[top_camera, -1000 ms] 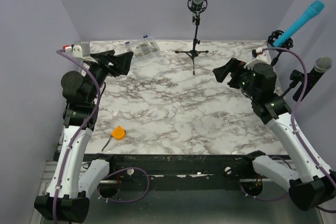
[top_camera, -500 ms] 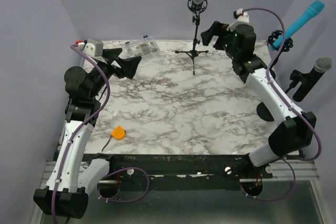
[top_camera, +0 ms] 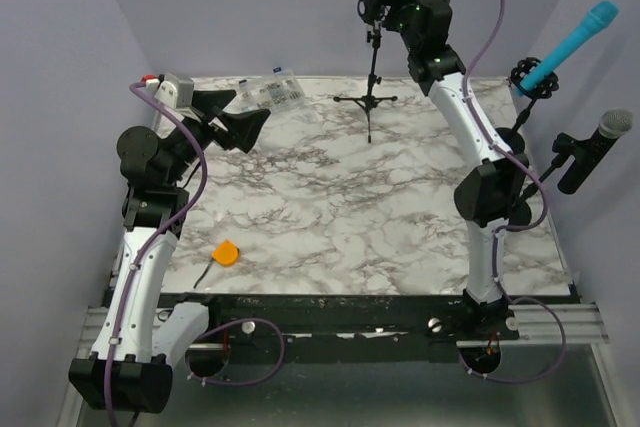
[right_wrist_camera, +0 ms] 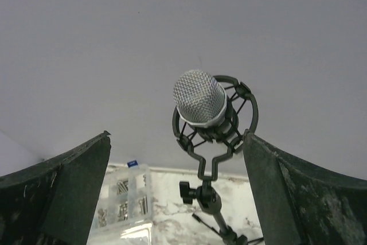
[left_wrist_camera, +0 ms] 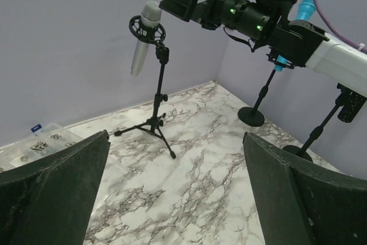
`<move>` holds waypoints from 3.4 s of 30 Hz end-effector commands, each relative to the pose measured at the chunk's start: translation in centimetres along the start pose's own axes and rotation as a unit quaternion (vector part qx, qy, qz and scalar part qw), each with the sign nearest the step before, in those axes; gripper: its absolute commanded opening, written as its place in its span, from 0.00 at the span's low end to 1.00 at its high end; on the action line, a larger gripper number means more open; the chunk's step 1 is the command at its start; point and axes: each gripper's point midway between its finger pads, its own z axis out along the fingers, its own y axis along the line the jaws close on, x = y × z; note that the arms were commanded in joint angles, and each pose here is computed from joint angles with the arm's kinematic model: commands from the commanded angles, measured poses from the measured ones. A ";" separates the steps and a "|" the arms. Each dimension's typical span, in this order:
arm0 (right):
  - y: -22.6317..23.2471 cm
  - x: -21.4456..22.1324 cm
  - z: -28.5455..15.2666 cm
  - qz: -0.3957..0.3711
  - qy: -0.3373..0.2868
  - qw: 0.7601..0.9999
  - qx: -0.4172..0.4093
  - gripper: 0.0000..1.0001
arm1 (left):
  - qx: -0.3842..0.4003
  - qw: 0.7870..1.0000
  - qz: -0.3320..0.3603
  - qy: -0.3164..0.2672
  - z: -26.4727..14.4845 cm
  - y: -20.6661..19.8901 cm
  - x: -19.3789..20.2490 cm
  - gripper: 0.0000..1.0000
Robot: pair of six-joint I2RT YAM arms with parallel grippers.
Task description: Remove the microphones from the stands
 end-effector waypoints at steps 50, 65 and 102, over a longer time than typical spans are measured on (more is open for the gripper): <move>-2.2 1.9 7.5 -0.141 -0.145 0.977 0.064 0.38 | 0.040 0.997 -0.053 0.041 1.9 0.9 3.6 0.99; 0.0 -6.4 4.4 -0.130 -0.209 0.968 0.048 0.09 | 0.040 0.997 -0.053 0.042 2.0 0.9 3.7 0.98; 0.2 -2.0 -1.3 -0.078 0.014 0.995 0.061 0.01 | 0.039 0.996 -0.058 0.050 2.1 0.9 4.0 0.99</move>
